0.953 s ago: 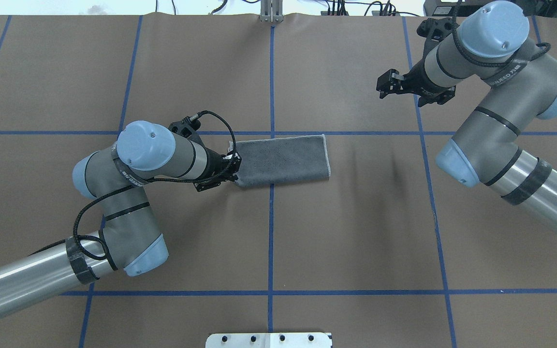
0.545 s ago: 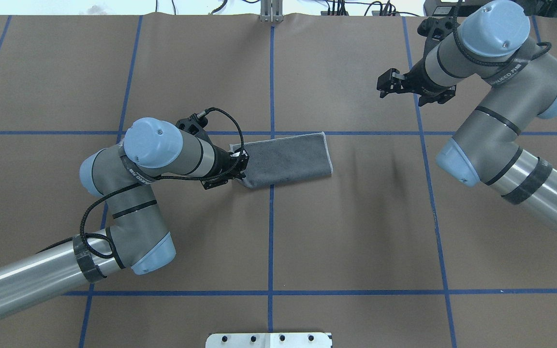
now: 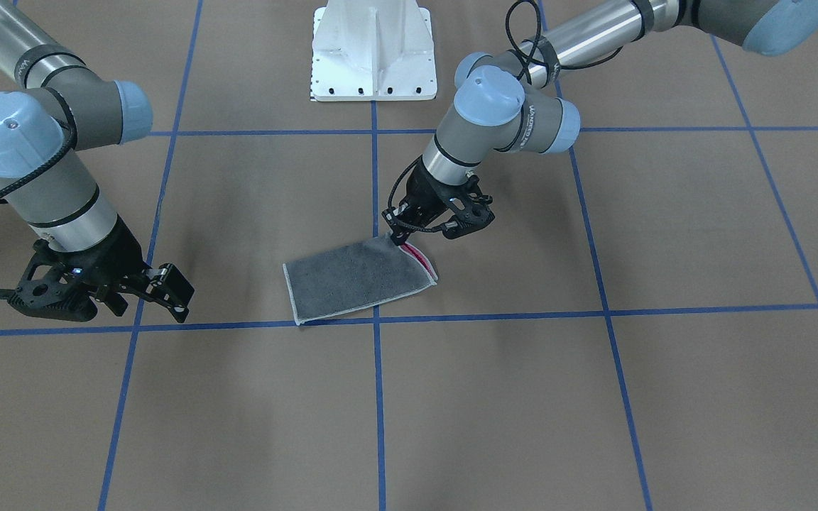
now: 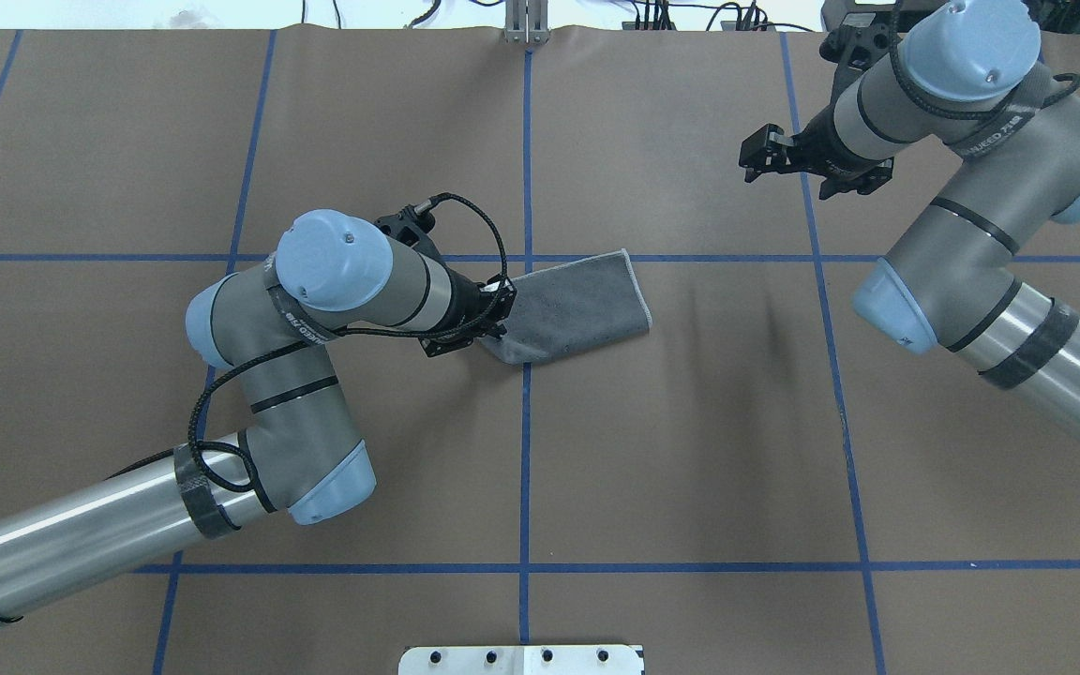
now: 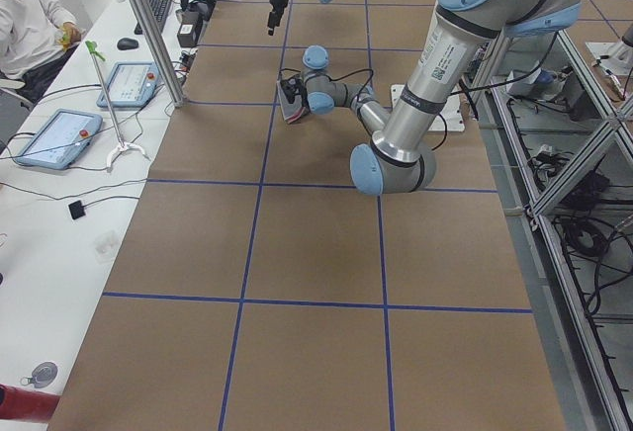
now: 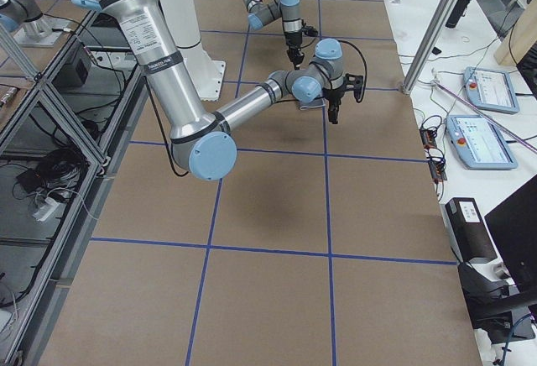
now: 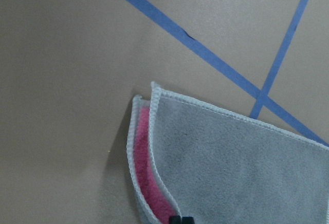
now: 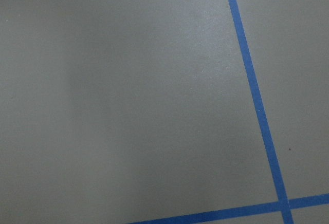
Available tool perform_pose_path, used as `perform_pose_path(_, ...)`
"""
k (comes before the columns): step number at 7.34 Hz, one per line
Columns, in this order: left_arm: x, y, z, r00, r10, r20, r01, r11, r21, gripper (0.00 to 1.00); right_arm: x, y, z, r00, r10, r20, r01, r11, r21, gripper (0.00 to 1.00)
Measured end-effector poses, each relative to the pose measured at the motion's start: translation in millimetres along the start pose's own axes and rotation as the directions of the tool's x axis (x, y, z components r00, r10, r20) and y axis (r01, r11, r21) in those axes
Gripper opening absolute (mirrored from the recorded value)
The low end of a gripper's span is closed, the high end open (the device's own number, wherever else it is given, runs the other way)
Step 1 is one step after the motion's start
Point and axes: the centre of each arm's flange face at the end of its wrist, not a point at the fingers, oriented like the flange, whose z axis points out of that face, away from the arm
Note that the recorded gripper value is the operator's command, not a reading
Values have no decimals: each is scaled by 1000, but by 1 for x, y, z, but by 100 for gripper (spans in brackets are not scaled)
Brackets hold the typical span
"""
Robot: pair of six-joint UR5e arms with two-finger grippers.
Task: Fold towel twice with both arms
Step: 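Lift the strip's end with the left gripper and fold it over the other end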
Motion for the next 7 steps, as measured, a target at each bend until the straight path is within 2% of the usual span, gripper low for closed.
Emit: perform_pose_path(7,118,25,24,999,37,-21,-36,999,37,0,43,-30,-12,1000,-19,-19,19,1000,-1,100)
